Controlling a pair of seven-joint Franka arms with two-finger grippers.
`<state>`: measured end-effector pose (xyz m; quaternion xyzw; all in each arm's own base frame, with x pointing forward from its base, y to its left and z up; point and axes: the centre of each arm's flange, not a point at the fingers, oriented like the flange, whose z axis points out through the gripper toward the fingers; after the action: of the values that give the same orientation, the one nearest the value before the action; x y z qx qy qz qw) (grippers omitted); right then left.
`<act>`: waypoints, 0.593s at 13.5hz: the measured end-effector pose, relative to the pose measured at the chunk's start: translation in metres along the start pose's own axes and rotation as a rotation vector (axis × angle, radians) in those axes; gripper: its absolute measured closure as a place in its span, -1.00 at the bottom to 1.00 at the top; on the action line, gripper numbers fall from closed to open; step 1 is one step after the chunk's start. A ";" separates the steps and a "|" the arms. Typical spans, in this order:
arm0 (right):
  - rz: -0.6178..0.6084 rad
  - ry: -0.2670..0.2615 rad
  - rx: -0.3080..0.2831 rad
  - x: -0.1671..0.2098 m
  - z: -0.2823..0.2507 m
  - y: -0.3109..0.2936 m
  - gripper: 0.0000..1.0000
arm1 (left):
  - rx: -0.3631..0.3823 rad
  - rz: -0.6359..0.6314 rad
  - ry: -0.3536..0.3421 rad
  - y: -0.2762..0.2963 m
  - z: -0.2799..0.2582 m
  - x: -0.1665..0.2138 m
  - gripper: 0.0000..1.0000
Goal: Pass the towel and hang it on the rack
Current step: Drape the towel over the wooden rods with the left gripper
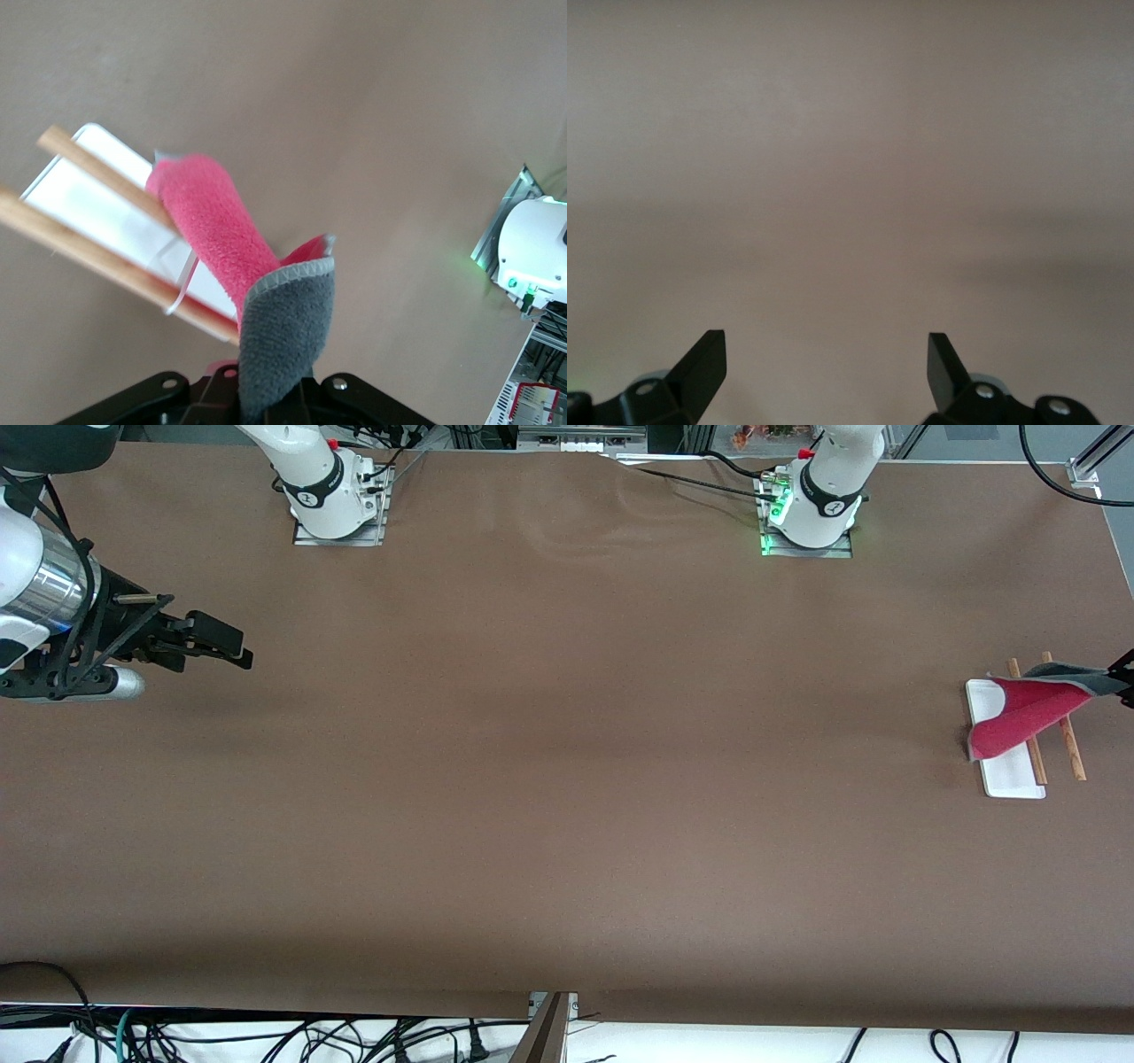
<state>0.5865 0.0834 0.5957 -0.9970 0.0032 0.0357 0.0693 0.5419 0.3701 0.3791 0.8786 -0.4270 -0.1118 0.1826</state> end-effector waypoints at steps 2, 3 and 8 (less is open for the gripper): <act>-0.006 0.003 -0.021 -0.005 -0.005 0.000 -1.00 | 0.029 -0.015 -0.001 -0.008 0.001 -0.010 0.94; -0.009 0.005 -0.036 -0.008 -0.008 0.000 -1.00 | 0.047 -0.021 -0.001 -0.016 0.007 -0.015 0.94; -0.016 -0.009 -0.061 -0.019 -0.010 -0.002 -1.00 | 0.100 -0.017 0.004 -0.061 0.046 -0.039 0.94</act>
<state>0.5686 0.0837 0.6072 -0.9984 -0.0064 0.0396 0.0393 0.5452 0.4249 0.3139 0.8905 -0.4240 -0.0900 0.1383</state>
